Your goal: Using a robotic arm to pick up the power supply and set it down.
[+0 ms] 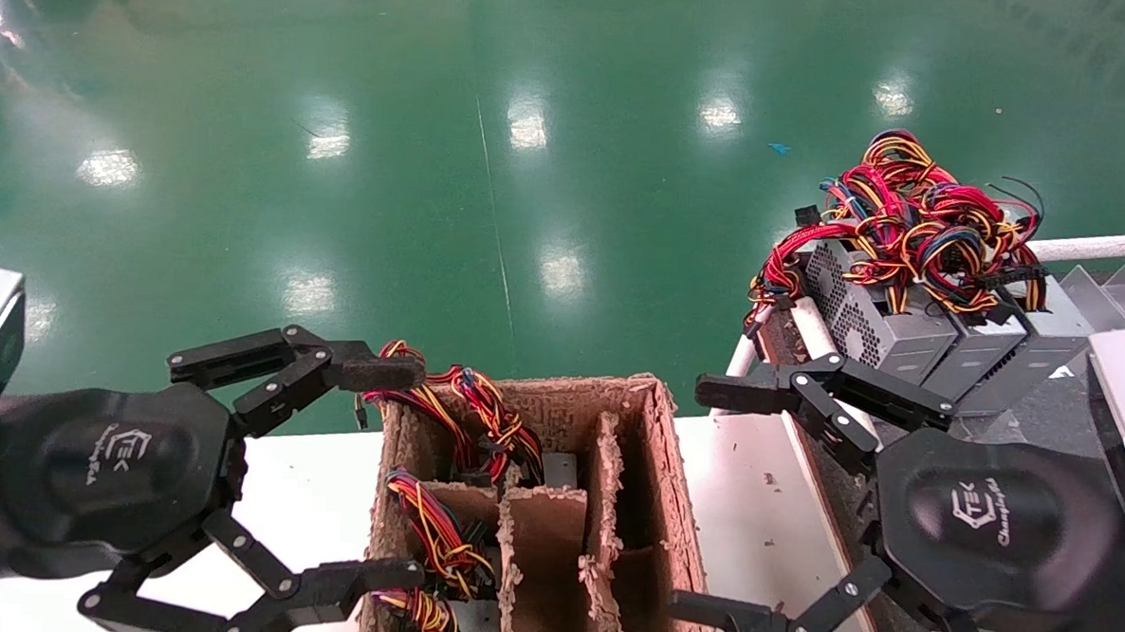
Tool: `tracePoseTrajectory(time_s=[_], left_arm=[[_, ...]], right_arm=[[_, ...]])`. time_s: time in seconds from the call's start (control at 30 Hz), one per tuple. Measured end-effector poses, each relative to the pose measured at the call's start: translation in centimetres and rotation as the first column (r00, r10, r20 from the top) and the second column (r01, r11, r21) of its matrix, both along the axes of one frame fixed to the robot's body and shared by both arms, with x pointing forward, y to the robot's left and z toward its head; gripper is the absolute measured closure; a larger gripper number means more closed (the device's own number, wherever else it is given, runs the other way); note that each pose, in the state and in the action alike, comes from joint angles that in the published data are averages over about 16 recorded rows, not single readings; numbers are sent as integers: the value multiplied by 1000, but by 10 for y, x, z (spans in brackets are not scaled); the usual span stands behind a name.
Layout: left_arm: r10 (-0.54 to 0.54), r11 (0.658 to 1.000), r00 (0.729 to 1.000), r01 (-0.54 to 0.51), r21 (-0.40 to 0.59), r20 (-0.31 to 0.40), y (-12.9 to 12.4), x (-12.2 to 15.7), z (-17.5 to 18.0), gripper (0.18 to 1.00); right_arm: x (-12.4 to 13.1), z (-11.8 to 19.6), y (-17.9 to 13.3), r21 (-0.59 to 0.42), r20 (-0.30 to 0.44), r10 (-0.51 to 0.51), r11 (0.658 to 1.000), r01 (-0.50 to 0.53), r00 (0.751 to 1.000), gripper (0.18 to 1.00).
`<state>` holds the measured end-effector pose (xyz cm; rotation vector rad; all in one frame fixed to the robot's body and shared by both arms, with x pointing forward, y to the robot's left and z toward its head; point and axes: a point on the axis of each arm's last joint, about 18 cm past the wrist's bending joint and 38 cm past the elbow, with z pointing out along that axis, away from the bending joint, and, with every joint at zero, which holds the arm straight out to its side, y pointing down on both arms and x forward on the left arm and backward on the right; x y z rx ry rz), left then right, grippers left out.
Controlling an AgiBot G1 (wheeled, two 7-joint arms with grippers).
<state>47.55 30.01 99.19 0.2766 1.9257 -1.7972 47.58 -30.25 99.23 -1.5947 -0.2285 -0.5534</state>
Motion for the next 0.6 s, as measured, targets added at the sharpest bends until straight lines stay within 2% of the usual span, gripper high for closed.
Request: tracePoseTrajectory(time_s=[0.27, 0.6], left_arm=[[0, 1000, 1000, 0, 0, 0, 0, 0, 0, 285], [0, 1000, 1000, 0, 0, 0, 0, 0, 0, 458]], right_arm=[[0, 0, 0, 0, 0, 0, 1000, 0, 1000, 178], [0, 0, 0, 0, 0, 0, 1000, 0, 1000, 178]])
